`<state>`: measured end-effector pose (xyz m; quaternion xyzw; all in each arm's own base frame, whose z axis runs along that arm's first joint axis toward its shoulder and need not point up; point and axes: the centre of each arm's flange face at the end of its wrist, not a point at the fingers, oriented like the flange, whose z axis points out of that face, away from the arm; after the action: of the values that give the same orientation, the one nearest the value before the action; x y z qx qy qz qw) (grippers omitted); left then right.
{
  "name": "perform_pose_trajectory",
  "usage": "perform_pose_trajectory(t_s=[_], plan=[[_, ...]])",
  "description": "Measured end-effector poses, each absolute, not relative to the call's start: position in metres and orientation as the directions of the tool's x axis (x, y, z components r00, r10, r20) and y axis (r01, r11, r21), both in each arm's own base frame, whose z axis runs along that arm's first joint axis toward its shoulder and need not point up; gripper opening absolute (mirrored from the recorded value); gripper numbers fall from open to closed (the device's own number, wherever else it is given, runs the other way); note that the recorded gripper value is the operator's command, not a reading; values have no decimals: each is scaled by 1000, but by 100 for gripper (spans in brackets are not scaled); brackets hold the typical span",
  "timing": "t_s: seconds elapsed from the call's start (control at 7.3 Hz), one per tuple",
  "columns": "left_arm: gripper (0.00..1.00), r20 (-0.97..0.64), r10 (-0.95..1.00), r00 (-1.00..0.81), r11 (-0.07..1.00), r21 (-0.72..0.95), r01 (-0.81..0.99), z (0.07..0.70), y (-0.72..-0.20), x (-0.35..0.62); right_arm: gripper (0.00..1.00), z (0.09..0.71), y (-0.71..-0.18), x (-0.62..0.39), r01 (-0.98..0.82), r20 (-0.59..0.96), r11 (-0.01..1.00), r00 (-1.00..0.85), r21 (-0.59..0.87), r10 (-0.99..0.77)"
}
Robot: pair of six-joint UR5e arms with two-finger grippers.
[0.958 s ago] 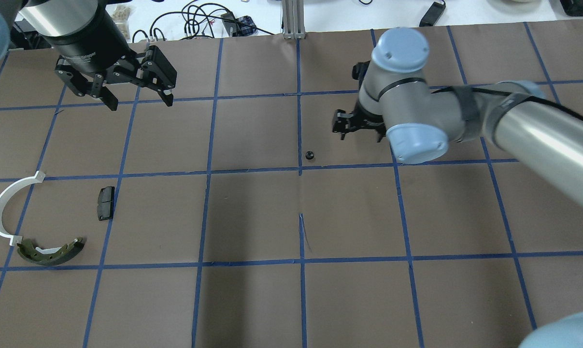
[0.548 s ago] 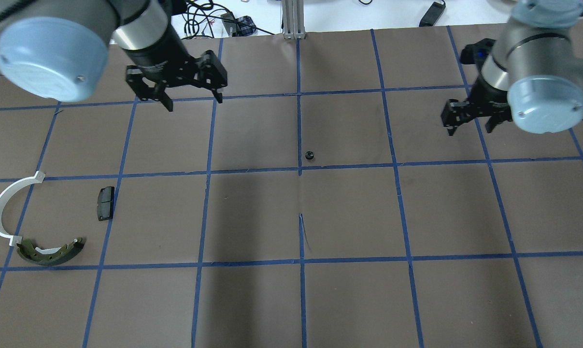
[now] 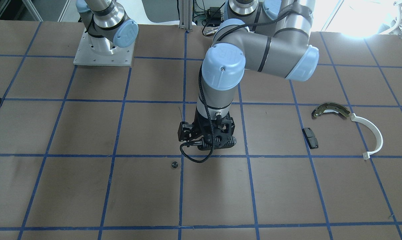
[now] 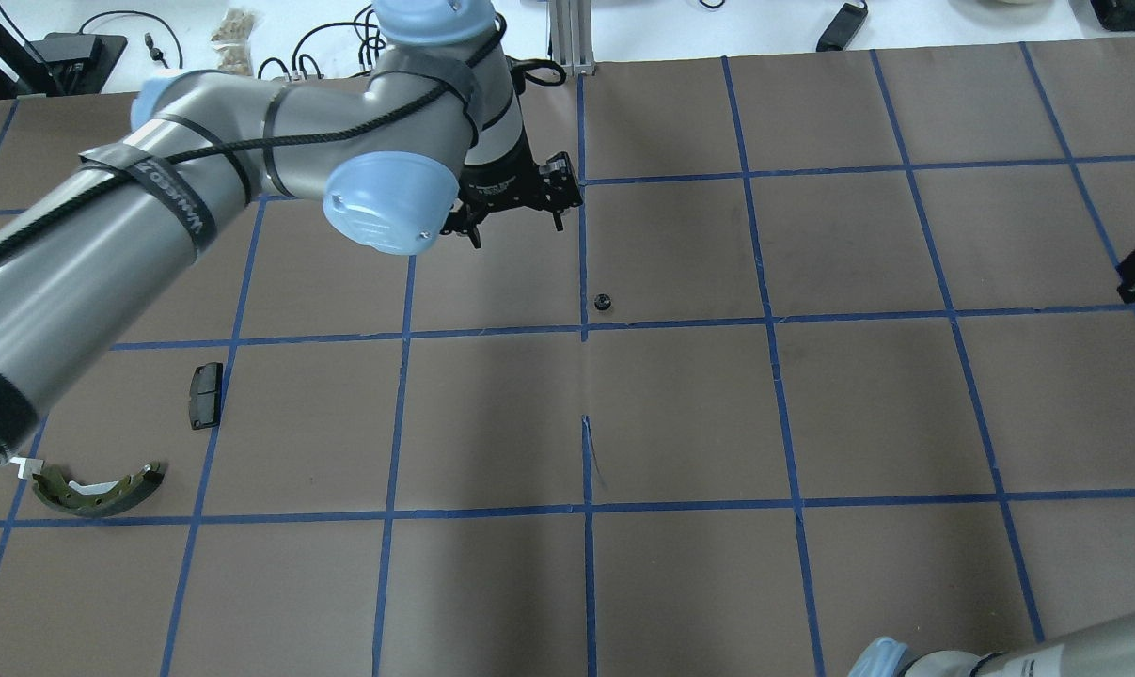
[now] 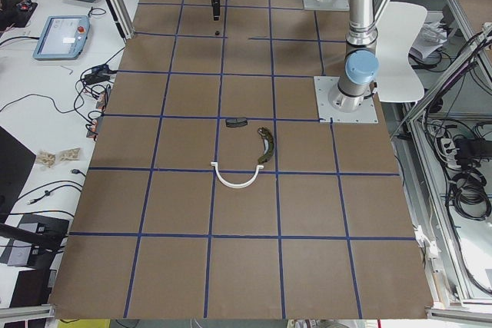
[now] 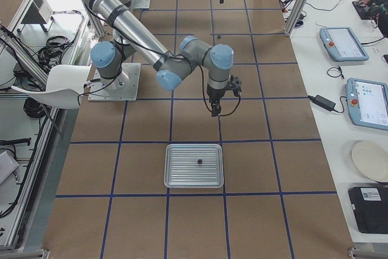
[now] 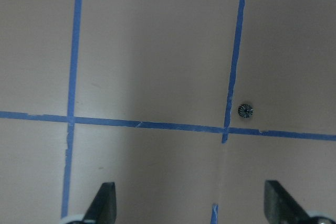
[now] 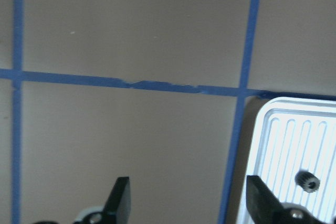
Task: Place bearing gear from tray to pile
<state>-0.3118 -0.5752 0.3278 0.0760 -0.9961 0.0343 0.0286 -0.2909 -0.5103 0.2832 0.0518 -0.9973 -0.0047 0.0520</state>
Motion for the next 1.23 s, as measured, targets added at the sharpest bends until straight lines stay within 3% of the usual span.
perform_pose_trajectory(t_s=[0.27,0.68,0.96,1.1,1.23], plan=[[100,49,-153,-987,986,-64,-156,267,-589,-341,74,237,-502,-376,-134,96,991,-986,22,-135],[100,33,-118,-992,992,-39,-120,200,-588,-375,67,200,-488,-426,-193,56,980,-979,37,-195],[87,30,-90,-996,995,-36,-91,177,-586,-388,61,188,-478,-437,-205,39,978,-978,50,-207],[81,31,-81,-996,996,-40,-83,176,-586,-390,53,184,-473,-442,-203,34,978,-978,55,-205],[66,32,-74,-997,996,-42,-76,174,-588,-391,43,182,-471,-445,-205,32,977,-978,61,-207]])
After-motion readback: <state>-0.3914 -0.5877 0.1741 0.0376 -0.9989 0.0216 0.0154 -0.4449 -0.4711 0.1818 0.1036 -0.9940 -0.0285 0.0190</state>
